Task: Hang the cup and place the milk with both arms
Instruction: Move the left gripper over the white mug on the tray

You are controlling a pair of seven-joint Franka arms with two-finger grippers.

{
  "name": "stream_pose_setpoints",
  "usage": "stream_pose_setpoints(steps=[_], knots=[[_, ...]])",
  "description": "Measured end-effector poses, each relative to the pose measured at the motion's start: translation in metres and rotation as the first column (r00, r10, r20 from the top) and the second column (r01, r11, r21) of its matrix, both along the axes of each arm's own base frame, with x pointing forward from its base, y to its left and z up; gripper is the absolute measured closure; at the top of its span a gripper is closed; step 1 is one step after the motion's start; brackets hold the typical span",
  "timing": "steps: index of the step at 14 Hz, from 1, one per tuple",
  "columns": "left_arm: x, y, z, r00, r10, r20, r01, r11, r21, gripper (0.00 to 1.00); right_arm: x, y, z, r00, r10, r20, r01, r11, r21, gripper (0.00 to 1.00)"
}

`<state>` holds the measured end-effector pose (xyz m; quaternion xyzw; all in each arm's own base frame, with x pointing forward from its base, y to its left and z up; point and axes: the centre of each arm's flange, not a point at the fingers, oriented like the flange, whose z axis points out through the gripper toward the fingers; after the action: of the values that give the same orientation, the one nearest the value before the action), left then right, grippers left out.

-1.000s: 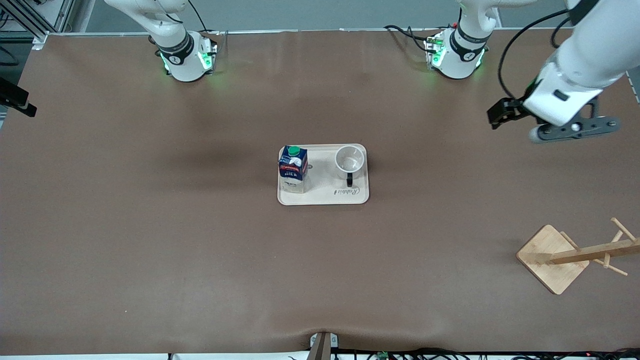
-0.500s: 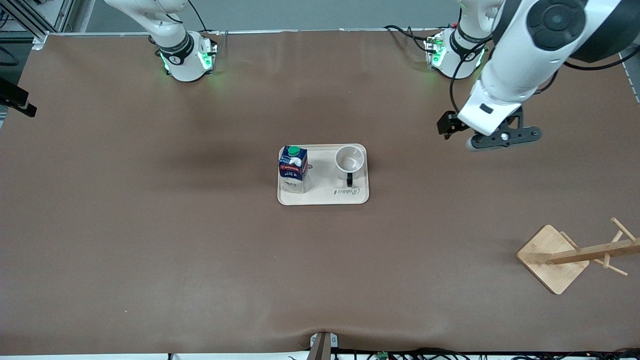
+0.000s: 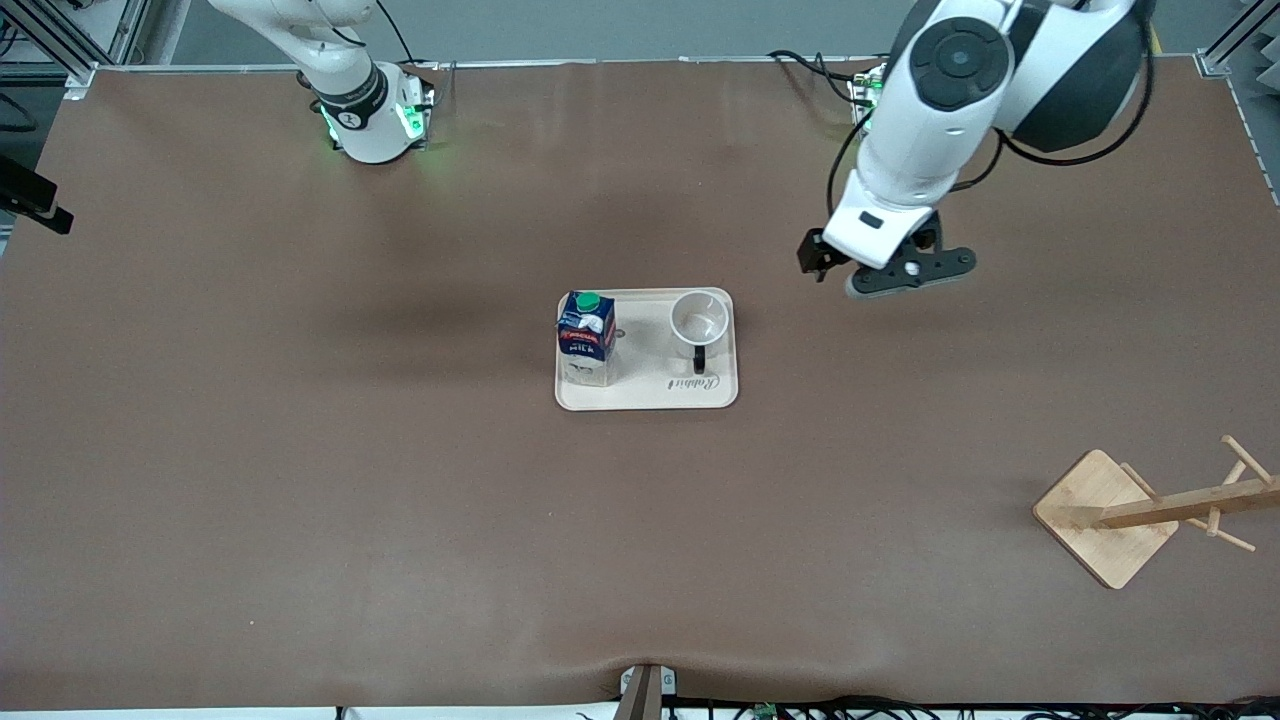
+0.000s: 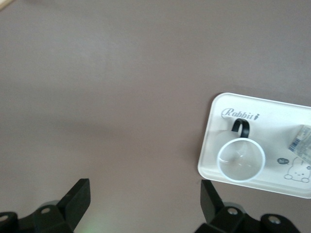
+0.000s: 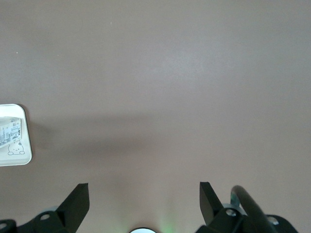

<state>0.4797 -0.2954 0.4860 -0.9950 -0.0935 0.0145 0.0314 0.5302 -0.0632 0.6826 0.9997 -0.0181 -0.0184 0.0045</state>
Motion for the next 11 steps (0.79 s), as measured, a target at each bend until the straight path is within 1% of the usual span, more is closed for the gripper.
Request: stream_pose_setpoints(steps=[3, 8, 11], knots=[[-0.01, -0.024, -0.019, 1.0, 0.009, -0.021, -0.009, 1.0, -0.005, 0.0, 0.0, 0.0, 0.0, 1.0, 0.0, 0.0, 0.0, 1.0, 0.0, 0.0], [-0.029, -0.064, -0.038, 0.999, 0.038, -0.023, -0.038, 0.999, -0.033, 0.0, 0.0, -0.003, 0.0, 1.0, -0.006, 0.0, 0.006, 1.0, 0.0, 0.0], [-0.047, -0.093, -0.062, 0.999, 0.026, -0.038, -0.028, 0.998, -0.051, 0.0, 0.001, -0.003, -0.002, 1.0, -0.006, -0.003, 0.006, 1.0, 0.0, 0.0]])
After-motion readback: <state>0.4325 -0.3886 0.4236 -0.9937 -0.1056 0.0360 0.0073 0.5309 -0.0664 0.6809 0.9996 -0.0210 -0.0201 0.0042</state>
